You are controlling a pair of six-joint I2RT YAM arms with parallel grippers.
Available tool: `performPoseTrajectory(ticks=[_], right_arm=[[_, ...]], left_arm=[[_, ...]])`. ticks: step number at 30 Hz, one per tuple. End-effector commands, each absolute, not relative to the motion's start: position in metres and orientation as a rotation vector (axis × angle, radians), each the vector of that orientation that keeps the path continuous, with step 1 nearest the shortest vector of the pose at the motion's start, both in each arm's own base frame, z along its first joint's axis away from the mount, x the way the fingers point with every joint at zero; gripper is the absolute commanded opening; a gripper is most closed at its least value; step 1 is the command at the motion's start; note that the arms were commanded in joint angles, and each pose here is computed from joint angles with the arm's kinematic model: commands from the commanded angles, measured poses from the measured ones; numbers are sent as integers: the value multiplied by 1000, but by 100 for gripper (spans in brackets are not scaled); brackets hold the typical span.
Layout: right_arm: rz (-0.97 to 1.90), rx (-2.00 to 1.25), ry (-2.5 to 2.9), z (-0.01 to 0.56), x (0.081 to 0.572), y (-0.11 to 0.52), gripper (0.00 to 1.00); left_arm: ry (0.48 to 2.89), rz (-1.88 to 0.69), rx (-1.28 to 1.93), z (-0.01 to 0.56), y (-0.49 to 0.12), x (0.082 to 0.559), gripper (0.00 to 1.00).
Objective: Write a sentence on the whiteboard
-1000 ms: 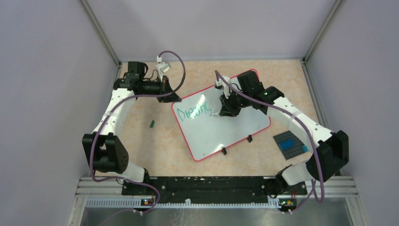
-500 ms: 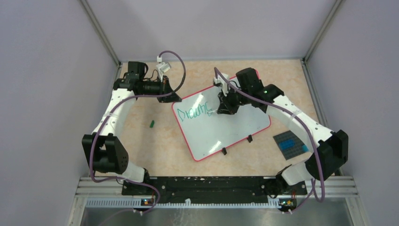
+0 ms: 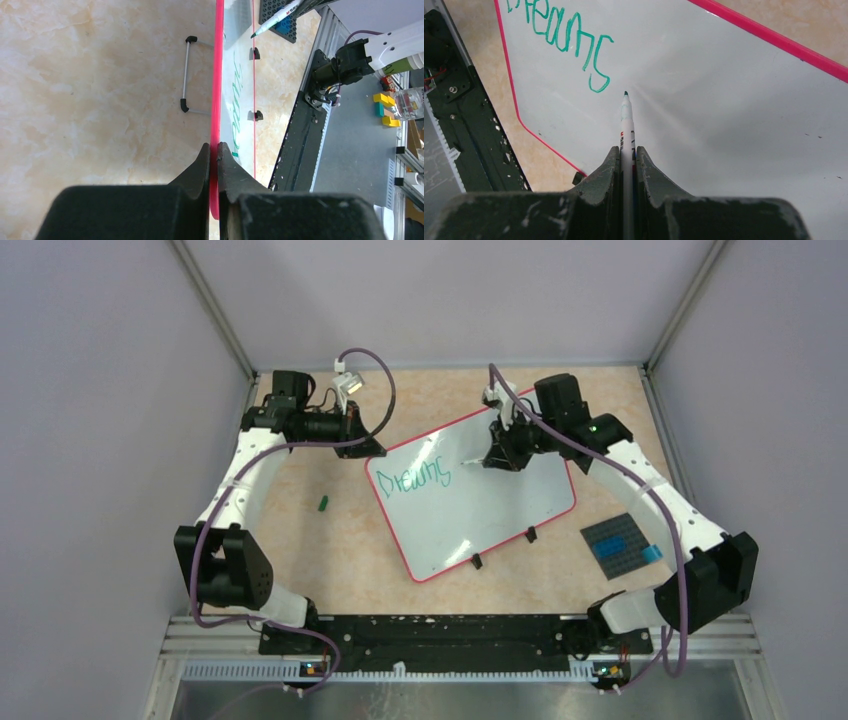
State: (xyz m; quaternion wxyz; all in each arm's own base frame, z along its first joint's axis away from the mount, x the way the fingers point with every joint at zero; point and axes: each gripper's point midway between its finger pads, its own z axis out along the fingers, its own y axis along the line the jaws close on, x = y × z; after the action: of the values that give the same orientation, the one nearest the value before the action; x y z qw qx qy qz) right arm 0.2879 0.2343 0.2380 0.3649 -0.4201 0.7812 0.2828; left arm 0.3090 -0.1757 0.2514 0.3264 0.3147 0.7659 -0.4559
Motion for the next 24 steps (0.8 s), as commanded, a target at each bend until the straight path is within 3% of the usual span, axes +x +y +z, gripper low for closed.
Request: performPoseTrajectory(ticks=[1,24], right_arm=[[684,-1068,1915,262,299,236,0],[669,-1059,1893,266,322,254,0]], left_arm=[[2042,-1207,865,244,-184,296,0],[2070,-1163,863,238,-182,297,0]])
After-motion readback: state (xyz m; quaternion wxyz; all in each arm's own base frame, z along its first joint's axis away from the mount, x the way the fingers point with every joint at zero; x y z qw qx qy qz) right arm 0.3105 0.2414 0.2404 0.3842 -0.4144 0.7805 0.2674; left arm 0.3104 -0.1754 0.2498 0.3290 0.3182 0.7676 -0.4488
